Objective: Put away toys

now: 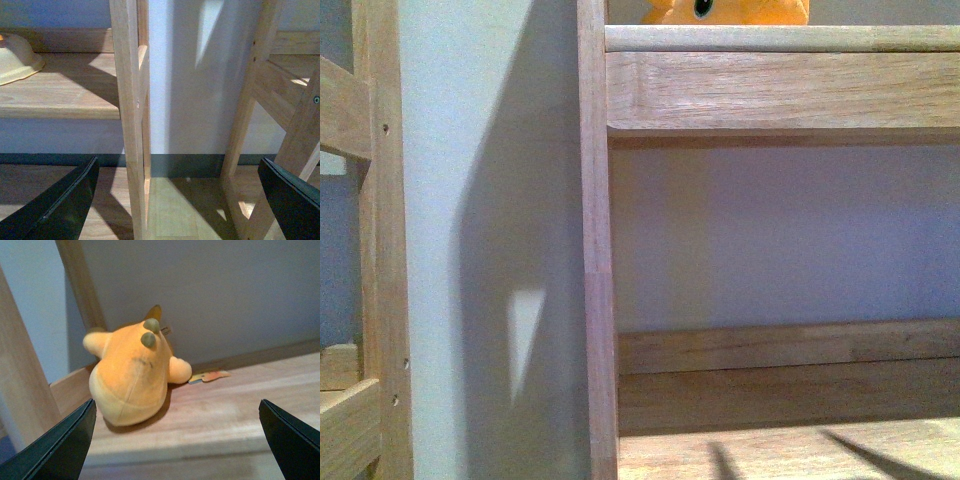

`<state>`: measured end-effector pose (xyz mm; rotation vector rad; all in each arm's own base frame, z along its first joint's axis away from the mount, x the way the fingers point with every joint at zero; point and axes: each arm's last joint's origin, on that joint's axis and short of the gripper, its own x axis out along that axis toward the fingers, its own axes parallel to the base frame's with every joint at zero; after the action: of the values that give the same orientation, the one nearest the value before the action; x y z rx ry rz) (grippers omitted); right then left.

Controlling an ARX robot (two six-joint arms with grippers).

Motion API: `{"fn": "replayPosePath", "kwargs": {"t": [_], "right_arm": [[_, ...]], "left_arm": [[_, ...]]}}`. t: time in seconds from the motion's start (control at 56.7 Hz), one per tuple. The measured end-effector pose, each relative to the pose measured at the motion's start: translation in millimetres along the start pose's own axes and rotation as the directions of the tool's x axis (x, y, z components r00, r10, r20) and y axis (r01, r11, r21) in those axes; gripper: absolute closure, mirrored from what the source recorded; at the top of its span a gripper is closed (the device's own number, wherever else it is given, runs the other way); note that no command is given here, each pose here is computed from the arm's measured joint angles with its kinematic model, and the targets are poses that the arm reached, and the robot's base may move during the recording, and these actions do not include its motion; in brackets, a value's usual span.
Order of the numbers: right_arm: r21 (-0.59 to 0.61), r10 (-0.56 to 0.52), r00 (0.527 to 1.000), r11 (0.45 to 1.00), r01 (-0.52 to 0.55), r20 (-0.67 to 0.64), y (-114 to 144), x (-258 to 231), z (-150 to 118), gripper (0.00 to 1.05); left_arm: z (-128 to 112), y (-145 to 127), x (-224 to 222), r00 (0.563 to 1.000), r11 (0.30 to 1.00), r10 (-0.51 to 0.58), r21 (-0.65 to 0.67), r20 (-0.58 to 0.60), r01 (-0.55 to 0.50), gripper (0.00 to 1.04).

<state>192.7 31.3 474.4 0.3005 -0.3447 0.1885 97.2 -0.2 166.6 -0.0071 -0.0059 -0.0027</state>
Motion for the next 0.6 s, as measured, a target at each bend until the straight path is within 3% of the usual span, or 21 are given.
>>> {"fn": "replayPosePath", "kwargs": {"t": [0.176, 0.318, 0.6], "right_arm": [[-0.003, 0.002, 1.0, 1.0, -0.002, -0.022, -8, -58, -17, 0.07], [-0.013, -0.038, 0.999, 0.999, 0.038, -0.038, -15, -113, -55, 0.07], [-0.023, -0.11, 0.993, 0.994, 0.11, -0.037, -32, -147, -111, 0.07]], "left_arm": [[0, 0, 0, 1.0, 1.0, 0.0, 0.0, 0.0, 0.0, 0.06], [0, 0, 0, 1.0, 1.0, 0.0, 0.0, 0.0, 0.0, 0.06], [0, 0, 0, 1.0, 1.0, 0.0, 0.0, 0.0, 0.0, 0.06]]}}
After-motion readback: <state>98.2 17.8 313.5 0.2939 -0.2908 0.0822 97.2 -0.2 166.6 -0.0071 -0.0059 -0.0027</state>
